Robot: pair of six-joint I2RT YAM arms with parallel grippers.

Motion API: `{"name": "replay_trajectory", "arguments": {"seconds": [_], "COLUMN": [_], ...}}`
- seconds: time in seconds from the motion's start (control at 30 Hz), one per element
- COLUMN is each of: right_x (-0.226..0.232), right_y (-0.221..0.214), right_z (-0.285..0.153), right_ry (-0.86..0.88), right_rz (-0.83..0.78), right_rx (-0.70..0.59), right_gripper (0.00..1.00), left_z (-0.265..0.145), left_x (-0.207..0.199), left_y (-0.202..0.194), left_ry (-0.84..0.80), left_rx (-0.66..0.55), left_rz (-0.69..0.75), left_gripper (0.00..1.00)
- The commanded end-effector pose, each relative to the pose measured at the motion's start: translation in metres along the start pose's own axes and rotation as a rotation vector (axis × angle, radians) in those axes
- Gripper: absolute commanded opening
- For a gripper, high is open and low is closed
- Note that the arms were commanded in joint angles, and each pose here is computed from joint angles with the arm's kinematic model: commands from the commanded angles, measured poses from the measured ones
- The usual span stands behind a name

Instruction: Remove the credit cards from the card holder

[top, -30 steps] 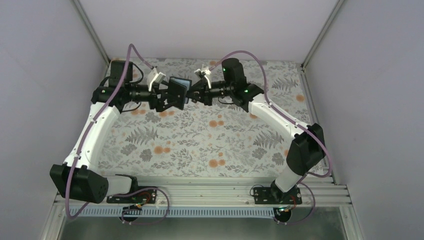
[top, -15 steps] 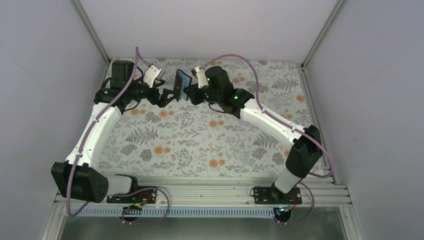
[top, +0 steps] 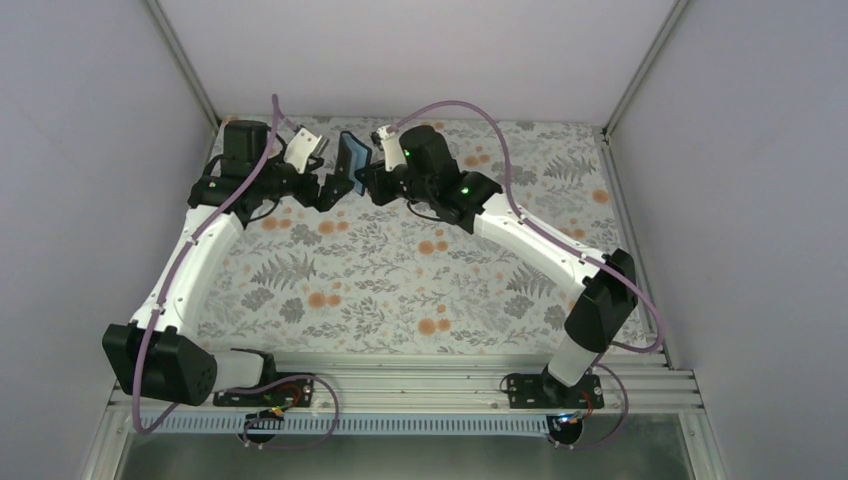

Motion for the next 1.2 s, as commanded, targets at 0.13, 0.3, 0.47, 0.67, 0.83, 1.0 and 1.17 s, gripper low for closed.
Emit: {"name": "replay_trajectory", "arguments": {"seconds": [0.13,0.3,0.47,0.67,0.83,1.0,1.17], "right_x": [0.012,0.009,0.016,0.006,-0.010,-0.014,-0.012], "right_y": [0.019,0.018,0.020,0.020,0.021,0.020,0.021], "right_z": [-0.028,-0.037,-0.045,-0.045,-0.044,-0.046,-0.050], "right_ry": [0.107,0.149,0.214,0.216,0.218,0.240,0.264], "right_rz": [-0.075,-0.108,-0.142,-0.139,-0.130,-0.136,-0.134], "right_rx": [-0.039,-0.025,-0.028,-0.017,0.001,0.008,0.001], "right_gripper": [0.04,0.04,0.04,0.04,0.04,0.04,0.04], "left_z": [-0.017,-0.029,-0.030,-0.040,-0.050,-0.049,-0.041], "left_x": [0.008,0.002,-0.002,-0.014,-0.029,-0.028,-0.016], "left_y": [0.012,0.020,0.020,0.028,0.035,0.031,0.025], "left_ry": [0.115,0.062,0.027,-0.075,-0.187,-0.184,-0.111], "left_rx": [-0.005,-0.043,-0.055,-0.100,-0.144,-0.138,-0.107], "left_rz": [0.043,0.049,0.050,0.078,0.118,0.113,0.071], "left_gripper": [0.89,0.90,0.92,0.88,0.70,0.64,0.60]}}
Point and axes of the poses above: each gripper's point midway between its finger pads, its own z axis out along the fingers, its own x axis along the line the jaws close on, y = z × x, the point moved 7 cm from there along -z, back along the fingers, and after that the axes turned 9 degrees about z, right-handed, at the moved point
